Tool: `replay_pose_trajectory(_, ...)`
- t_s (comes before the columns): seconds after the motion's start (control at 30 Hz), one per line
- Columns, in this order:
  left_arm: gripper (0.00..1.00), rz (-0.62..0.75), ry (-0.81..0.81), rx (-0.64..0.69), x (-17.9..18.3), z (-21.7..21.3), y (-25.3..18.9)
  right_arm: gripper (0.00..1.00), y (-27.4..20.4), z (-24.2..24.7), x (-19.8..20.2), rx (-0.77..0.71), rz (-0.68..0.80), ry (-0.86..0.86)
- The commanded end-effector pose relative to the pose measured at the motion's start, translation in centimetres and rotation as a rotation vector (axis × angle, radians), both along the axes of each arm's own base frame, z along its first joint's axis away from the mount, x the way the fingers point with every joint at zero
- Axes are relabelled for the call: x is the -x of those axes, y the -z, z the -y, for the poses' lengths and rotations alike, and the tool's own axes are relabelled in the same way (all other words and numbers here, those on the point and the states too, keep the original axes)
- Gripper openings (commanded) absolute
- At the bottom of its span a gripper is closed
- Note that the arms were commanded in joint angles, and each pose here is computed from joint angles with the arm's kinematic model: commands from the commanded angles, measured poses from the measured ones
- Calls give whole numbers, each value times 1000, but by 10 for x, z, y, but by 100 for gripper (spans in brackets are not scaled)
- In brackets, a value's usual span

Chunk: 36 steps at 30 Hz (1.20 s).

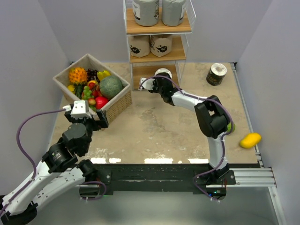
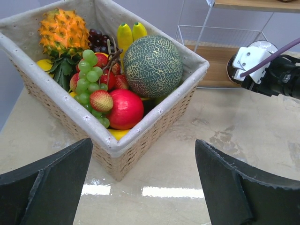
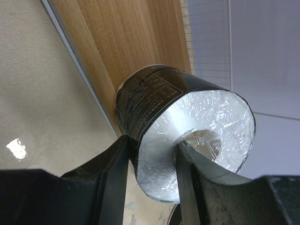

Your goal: Place and organize the paper towels onto the shelf

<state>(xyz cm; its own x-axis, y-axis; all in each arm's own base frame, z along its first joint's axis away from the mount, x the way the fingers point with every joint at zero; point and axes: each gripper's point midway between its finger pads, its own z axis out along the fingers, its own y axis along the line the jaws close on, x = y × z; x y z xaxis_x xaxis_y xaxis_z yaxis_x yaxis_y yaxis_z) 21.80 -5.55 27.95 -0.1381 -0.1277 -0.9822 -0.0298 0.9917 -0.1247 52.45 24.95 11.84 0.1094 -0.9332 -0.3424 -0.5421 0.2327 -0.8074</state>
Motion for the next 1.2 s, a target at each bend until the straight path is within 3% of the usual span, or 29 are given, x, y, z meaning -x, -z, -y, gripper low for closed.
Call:
replay_pose_trajectory(0.0,96,23,-35,13,-2,-4,-8,44,-57,2,-28,-22,165,27)
replay_pose_trajectory(0.17,96,23,-39,15,-2,-5,-9,51,-54,6,-38,2,194,55)
replay_pose_trajectory(0.37,97,19,-41,12,-2,-5,-7,67,-59,13,-46,13,212,107)
replay_pose_trajectory(0.87,97,24,-35,16,-1,-5,-9,65,-90,17,10,-129,145,76)
replay_pose_trajectory(1.03,97,24,-28,15,-2,-4,-9,55,-96,20,47,-276,33,76)
replay_pose_trajectory(1.17,97,26,-32,19,-1,-5,-9,62,-124,45,72,-469,76,203)
